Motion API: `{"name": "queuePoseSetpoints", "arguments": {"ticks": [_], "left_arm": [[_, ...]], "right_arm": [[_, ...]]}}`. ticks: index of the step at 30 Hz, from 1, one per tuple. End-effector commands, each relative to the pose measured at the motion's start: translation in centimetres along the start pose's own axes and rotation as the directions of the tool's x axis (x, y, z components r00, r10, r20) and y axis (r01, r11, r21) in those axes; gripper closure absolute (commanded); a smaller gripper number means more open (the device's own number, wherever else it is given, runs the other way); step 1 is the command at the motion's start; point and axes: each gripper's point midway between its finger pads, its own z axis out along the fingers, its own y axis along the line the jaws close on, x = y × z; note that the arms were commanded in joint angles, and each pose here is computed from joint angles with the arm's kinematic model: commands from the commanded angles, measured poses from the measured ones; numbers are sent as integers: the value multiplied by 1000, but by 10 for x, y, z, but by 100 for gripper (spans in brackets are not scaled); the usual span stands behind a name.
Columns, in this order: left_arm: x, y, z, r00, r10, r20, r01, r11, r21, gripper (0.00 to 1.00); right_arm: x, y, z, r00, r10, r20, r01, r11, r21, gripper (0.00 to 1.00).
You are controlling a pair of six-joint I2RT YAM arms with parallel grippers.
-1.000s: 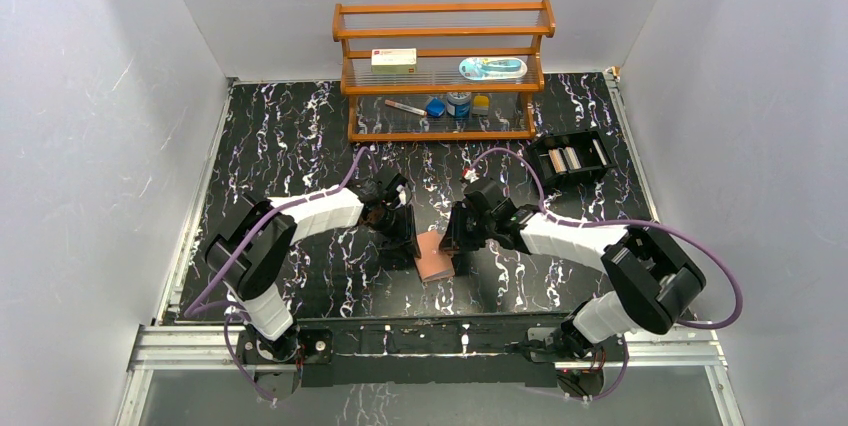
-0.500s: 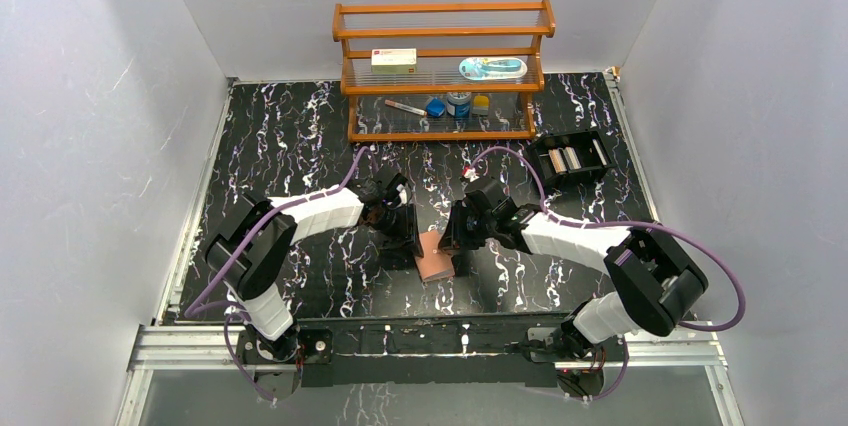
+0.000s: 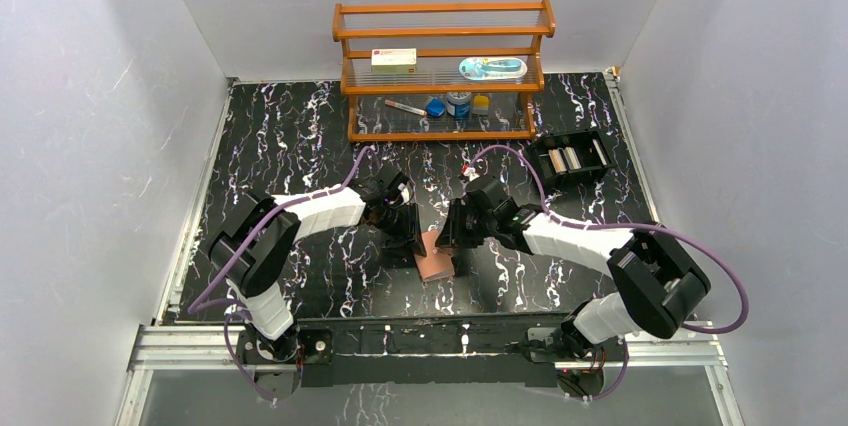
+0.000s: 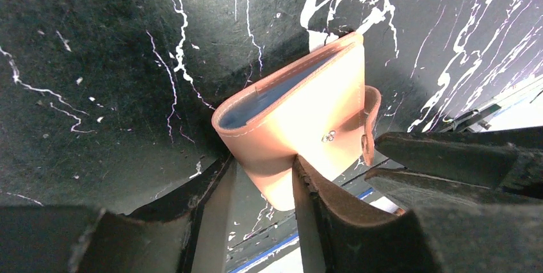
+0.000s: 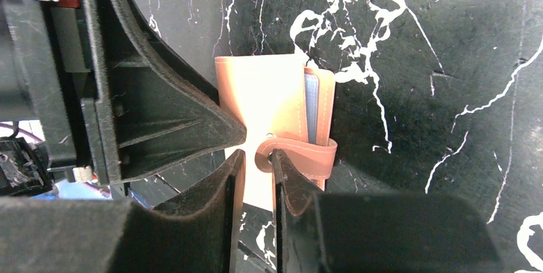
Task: Put the credit cards into the card holder
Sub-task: Close the card holder at the center of the board.
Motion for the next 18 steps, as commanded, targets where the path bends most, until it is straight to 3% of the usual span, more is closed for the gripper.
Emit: {"name": "queuePoseSetpoints", "arguments": {"ticks": [1, 18], "left_arm": [[0, 1, 2, 1000, 8, -13, -9, 1000, -12, 65], [1, -2, 1, 999, 29, -16, -29, 1000, 10, 66]], "right_arm": [[-21, 14, -16, 995, -24, 93, 26, 1000, -17, 72], [-27, -38, -31, 985, 79, 154, -94, 991, 91, 71]]}}
